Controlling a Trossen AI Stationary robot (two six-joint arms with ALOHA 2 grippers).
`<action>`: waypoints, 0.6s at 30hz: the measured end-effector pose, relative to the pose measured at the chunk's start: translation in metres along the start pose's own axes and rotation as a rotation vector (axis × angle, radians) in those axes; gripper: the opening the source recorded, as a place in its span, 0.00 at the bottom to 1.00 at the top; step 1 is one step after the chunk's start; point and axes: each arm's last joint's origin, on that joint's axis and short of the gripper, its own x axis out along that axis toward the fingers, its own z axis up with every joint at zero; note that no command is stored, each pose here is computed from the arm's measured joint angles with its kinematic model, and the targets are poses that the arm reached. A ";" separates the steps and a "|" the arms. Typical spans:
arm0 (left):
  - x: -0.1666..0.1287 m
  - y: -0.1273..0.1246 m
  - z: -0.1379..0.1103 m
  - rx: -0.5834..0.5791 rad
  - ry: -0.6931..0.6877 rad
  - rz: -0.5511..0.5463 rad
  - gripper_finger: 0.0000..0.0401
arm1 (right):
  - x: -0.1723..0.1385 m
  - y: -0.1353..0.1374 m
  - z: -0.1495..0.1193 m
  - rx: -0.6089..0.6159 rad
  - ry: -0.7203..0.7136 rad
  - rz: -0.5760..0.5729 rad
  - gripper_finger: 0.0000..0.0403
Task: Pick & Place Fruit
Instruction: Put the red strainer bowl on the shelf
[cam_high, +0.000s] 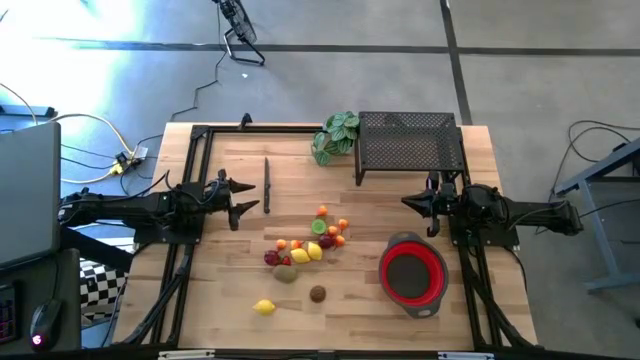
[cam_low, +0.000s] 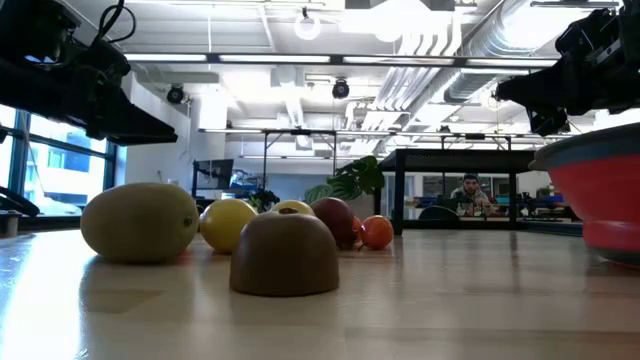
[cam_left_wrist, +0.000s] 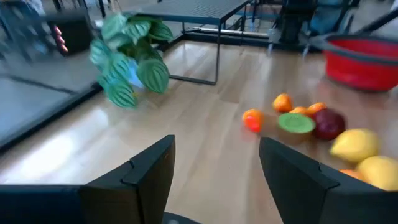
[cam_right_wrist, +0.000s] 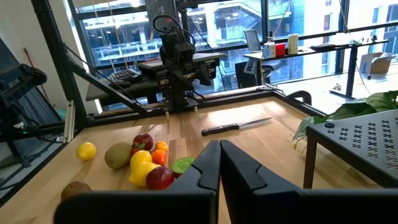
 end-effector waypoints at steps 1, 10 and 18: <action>0.000 0.000 0.000 -0.041 0.000 -0.004 0.57 | 0.000 0.000 0.000 0.015 0.000 -0.001 0.01; 0.000 0.000 0.000 -0.203 -0.003 -0.001 0.57 | 0.000 0.000 0.000 0.104 -0.004 -0.001 0.01; 0.000 0.000 0.001 -0.205 -0.004 0.014 0.57 | 0.000 0.000 0.000 0.104 -0.003 -0.001 0.01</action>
